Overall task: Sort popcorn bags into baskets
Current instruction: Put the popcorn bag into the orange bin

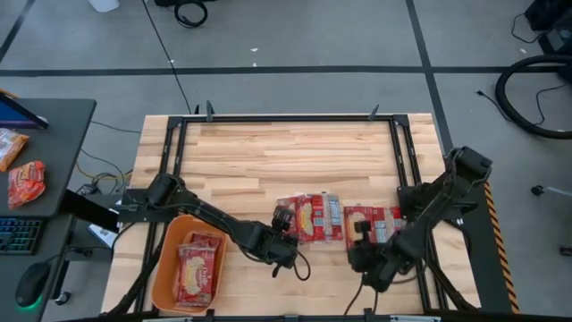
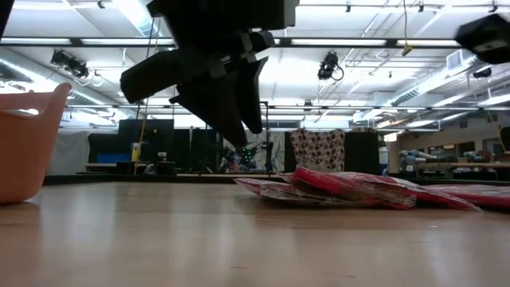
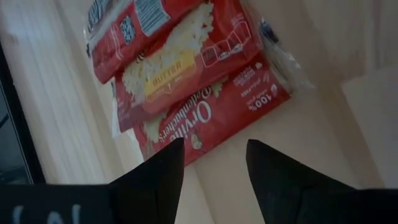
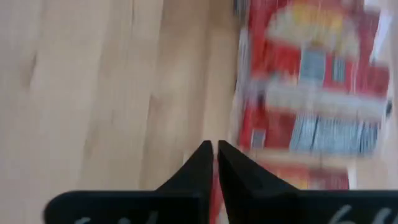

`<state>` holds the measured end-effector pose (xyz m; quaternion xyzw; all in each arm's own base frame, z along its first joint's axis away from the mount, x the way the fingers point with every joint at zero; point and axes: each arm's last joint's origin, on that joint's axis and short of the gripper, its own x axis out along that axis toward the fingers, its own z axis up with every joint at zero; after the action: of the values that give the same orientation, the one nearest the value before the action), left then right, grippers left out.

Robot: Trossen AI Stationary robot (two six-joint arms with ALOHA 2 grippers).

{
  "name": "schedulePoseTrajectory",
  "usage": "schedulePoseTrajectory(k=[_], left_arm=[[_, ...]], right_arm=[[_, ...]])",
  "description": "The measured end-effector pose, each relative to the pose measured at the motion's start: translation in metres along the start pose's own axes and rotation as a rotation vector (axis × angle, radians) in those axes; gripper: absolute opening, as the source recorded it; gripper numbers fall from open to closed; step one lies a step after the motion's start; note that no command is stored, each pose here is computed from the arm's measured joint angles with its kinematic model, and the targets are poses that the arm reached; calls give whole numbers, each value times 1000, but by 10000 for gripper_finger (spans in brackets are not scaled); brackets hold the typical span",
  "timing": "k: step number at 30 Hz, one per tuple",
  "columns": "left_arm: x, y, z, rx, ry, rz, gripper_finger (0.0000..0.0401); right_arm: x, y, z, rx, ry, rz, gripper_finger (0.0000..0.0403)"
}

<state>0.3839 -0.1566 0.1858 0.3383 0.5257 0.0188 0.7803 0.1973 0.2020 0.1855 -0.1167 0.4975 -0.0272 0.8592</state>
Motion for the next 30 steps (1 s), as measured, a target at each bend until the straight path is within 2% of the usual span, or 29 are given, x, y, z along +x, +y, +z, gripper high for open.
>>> schedulePoseTrajectory(k=[7, 11, 18, 24, 30], left_arm=[[0, 0, -3, 15, 24, -4, 176], [0, 0, -2, 11, 21, -3, 176], [0, 1, -2, 5, 16, -2, 176], [0, 1, -2, 6, 17, -2, 176], [0, 1, -2, 2, 16, -2, 176]], right_arm=[[5, 23, -15, 102, 164, -19, 119], [10, 37, -31, 62, 212, -53, 157], [16, 63, -63, -124, 128, -184, 160], [18, 71, -75, -111, 109, -224, 160], [23, 68, -83, -130, 146, -326, 160]])
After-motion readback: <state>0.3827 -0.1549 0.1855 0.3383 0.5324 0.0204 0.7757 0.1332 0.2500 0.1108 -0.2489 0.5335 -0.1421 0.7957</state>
